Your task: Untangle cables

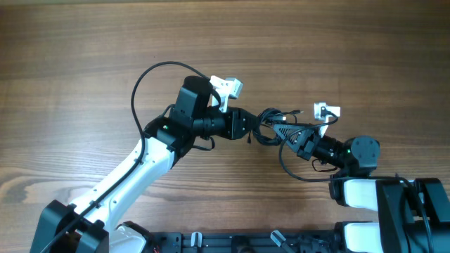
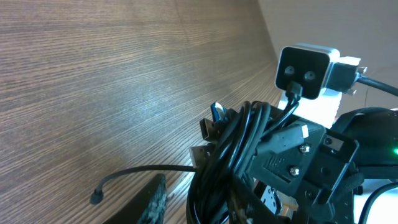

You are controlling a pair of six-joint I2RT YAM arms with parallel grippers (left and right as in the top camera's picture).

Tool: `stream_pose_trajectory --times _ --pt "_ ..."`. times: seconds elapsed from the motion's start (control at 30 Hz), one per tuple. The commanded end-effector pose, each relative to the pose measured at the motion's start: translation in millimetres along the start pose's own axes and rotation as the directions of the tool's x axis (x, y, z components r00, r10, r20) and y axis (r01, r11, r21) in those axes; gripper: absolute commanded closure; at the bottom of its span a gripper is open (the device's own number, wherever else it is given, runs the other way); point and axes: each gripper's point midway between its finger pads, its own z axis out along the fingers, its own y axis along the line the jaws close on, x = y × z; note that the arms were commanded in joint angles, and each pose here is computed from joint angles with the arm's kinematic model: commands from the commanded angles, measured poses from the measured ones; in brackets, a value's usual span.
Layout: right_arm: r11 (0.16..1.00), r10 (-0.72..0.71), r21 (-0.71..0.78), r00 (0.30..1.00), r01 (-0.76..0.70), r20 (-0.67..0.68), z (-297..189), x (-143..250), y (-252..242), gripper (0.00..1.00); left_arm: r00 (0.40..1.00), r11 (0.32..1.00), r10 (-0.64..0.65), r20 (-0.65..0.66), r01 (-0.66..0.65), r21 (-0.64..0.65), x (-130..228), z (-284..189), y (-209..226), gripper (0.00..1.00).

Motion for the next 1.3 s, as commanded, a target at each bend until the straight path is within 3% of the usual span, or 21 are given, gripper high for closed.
stream_pose_trajectory --times 0.0,0.1,0.2,0.6,1.0,1.13,1.2,1.27 --pt "0.999 -0.023 -0.026 1.000 0.022 -0.021 1 3 6 0.96 0.999 1.000 -0.006 -0.048 0.005 -0.007 12 9 -2 0.70" --pt "0.999 -0.023 -0.026 1.000 0.022 -0.021 1 3 6 0.96 0.996 1.000 0.002 -0.087 -0.002 -0.002 24 15 -7 0.78" --pt "0.999 -0.022 -0.026 1.000 0.022 -0.021 1 3 6 0.96 0.995 1.000 0.000 -0.096 -0.002 -0.015 28 19 -5 0.96" --pt "0.990 0.131 0.037 0.986 -0.135 0.100 0 -16 -8 0.96 0.994 0.941 -0.088 -0.063 0.062 -0.333 36 21 63 0.96" --pt "0.892 0.379 0.182 0.905 -0.413 0.195 -6 -8 -56 0.95 0.950 0.737 -0.267 0.160 0.309 -0.601 35 -9 117 0.96" --pt "0.795 0.483 0.268 0.835 -0.544 0.264 -14 5 -84 0.81 0.940 0.714 -0.282 0.193 0.340 -0.612 33 -12 122 0.96" --pt "0.673 0.590 0.303 0.737 -0.674 0.328 -21 18 -102 0.58 0.937 0.710 -0.286 0.200 0.348 -0.613 32 -14 124 0.96" --pt "0.614 0.626 0.316 0.691 -0.723 0.362 -25 24 -110 0.42 0.935 0.707 -0.288 0.205 0.353 -0.613 31 -16 126 0.94"
